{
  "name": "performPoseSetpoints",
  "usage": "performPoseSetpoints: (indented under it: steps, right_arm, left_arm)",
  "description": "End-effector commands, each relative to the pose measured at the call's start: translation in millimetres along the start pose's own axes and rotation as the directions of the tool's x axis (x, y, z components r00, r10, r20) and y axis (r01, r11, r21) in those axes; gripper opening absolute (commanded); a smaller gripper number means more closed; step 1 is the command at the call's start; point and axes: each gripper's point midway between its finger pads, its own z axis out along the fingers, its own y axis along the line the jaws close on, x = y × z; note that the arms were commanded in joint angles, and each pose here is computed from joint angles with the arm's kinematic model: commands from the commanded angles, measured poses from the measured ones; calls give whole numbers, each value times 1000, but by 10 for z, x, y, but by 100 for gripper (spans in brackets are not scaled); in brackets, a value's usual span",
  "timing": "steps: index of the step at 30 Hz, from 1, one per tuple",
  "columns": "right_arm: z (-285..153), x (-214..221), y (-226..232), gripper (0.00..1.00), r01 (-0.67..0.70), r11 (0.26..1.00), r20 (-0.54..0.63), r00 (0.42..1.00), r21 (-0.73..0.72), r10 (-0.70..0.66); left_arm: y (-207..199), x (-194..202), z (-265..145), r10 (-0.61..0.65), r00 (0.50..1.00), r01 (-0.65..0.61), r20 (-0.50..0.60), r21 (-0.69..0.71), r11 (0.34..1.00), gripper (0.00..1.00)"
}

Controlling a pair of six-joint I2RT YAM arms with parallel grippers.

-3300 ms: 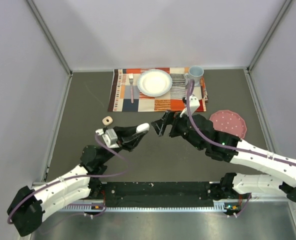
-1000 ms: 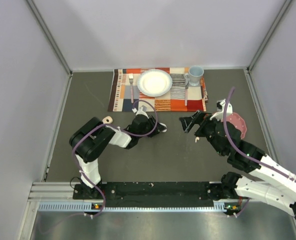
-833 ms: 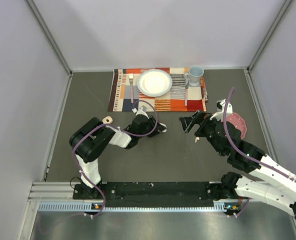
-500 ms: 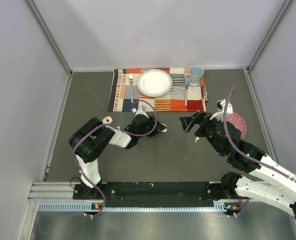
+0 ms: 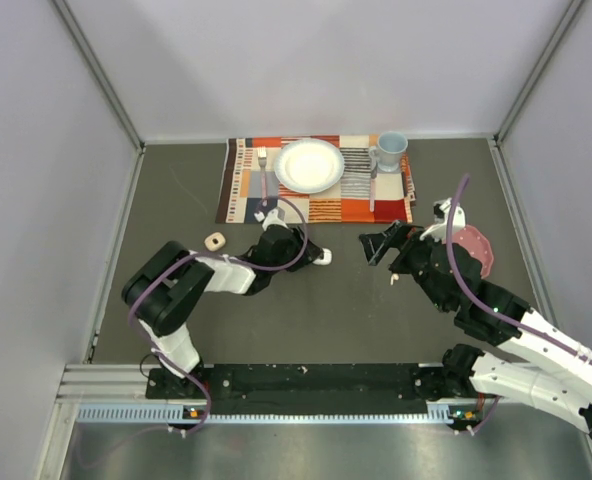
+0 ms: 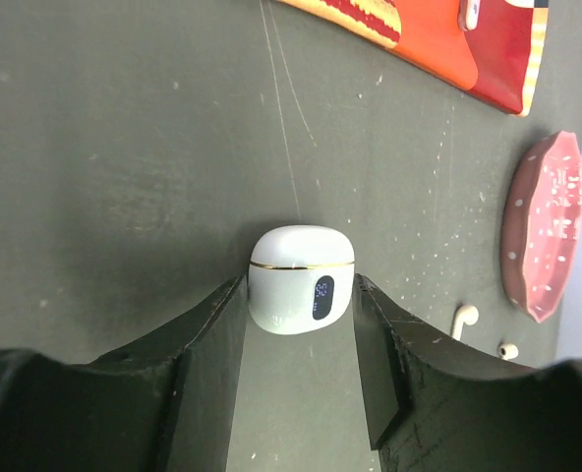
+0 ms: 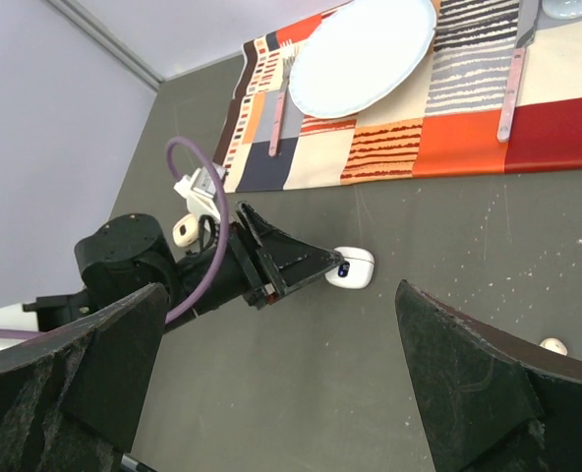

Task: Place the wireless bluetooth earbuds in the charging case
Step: Place the charging case with the earbuds at the center of the board, then pick up the charging case from the corner of the board.

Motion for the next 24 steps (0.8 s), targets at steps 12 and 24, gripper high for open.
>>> performPoseSetpoints:
  steps: [12,24]
  right_arm:
    - [99,-67,-21,99,89,995,8,996,38,-90]
    - [481,387,153,99,359,911,-98,918,-205,-384]
  left_arm:
    - [-245,-708,-726,261,940,-249,221,-81,965,54]
    - [95,-1232,-1563,435,800,-333,412,-298,894,73]
